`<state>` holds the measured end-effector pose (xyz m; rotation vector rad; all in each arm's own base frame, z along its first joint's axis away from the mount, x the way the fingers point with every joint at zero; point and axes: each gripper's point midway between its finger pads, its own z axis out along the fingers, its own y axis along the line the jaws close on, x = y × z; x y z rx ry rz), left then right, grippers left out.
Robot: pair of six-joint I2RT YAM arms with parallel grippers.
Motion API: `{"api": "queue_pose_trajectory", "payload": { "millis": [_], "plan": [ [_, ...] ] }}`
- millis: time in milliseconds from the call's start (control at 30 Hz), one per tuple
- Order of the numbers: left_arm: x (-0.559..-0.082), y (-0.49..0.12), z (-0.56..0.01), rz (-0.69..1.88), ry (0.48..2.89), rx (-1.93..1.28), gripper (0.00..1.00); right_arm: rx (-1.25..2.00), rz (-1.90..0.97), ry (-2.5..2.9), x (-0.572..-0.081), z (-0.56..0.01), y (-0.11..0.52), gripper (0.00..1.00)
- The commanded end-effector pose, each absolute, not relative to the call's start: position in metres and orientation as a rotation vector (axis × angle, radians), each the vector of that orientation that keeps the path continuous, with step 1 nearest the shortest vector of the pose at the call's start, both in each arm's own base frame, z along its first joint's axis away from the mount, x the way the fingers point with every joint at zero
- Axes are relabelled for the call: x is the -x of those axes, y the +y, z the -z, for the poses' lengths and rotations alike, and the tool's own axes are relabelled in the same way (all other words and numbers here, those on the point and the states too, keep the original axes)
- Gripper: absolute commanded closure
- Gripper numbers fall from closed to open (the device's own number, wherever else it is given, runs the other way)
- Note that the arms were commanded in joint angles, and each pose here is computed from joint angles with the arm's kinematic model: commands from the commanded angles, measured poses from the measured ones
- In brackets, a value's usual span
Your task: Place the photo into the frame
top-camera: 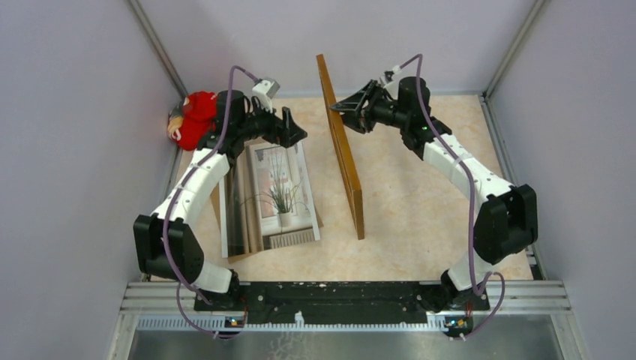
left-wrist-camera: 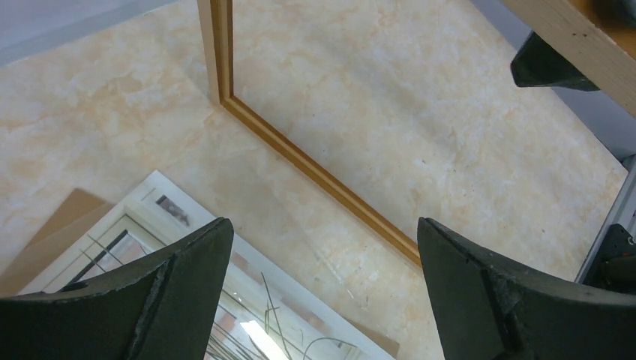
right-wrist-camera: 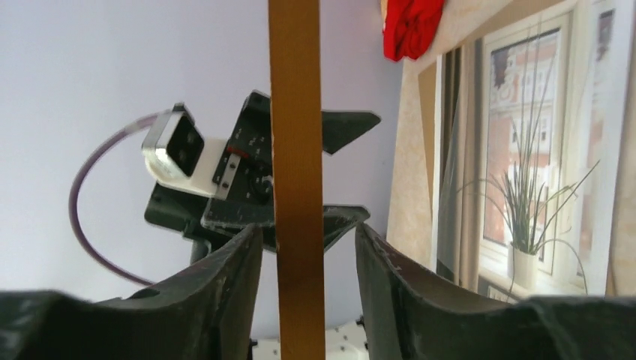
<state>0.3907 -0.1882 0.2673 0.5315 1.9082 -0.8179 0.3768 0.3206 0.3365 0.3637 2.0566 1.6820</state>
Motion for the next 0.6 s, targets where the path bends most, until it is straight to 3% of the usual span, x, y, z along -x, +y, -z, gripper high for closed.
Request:
{"api": "queue_pose_trajectory", "payload": {
  "millis": [0, 100, 233, 567],
  "plan": [
    [-0.407, -0.207, -0.295, 0.807, 1.840, -0.522, 0.01, -0.337, -1.680, 2.022, -0.371, -0.352, 0.300, 0.44],
    [-0.414, -0.224, -0.309, 0.795, 1.805, -0.550, 0.01, -0.320, -1.608, 2.051, -0.371, -0.351, 0.289, 0.34],
    [-0.426, -0.242, -0.319, 0.775, 1.780, -0.574, 0.01, -0.281, -1.479, 2.082, -0.370, -0.352, 0.271, 0.12],
    [-0.428, -0.261, -0.303, 0.783, 1.812, -0.598, 0.01, -0.158, -1.097, 2.193, -0.361, -0.351, 0.230, 0.10]
  ]
}}
